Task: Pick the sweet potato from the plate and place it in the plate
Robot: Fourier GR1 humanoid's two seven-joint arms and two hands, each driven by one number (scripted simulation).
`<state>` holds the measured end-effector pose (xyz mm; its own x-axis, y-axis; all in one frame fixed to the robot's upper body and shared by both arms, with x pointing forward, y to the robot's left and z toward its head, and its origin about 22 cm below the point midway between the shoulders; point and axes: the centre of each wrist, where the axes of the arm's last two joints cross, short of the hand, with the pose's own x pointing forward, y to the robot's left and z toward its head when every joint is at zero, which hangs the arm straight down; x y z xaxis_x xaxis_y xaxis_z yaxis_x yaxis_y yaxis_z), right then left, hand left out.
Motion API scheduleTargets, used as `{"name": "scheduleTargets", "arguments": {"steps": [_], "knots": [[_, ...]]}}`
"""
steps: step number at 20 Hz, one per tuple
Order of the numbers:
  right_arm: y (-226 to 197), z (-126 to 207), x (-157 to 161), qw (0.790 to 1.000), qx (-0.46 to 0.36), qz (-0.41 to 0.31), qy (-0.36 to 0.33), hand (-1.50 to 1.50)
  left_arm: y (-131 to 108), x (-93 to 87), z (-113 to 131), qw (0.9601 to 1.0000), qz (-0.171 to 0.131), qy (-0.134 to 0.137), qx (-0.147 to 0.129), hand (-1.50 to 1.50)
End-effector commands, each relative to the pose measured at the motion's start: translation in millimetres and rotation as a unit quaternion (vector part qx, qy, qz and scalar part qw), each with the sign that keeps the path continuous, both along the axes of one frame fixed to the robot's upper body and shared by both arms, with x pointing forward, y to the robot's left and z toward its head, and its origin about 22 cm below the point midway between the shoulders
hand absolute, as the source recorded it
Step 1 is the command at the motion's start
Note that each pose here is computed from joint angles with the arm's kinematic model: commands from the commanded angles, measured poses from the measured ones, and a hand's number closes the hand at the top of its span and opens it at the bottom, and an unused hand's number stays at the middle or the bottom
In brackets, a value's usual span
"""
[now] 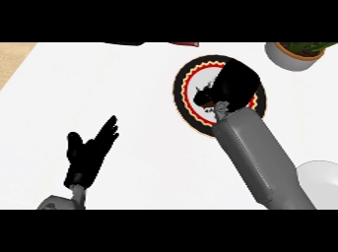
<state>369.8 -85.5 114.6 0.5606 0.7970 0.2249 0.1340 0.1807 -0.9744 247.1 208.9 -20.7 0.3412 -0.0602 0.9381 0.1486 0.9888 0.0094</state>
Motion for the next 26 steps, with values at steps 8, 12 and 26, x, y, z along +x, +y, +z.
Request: {"name": "scheduleTargets", "arguments": {"steps": [8, 12, 26], "knots": [[30, 76, 19, 0.958, -0.005, -0.148, -0.246, 1.50, -14, 3.2, 1, 0.9997, -0.023, -0.003, -0.001, 0.00], [22, 83, 24, 0.938, -0.001, -0.188, -0.291, 1.50, -8, 4.7, 2, 0.9998, -0.018, -0.006, 0.009, 0.00], [-34, 56, 31, 0.879, -0.073, -0.280, -0.379, 1.50, 4, 6.4, 1, 0.9998, 0.018, -0.002, 0.008, 0.00]]}}
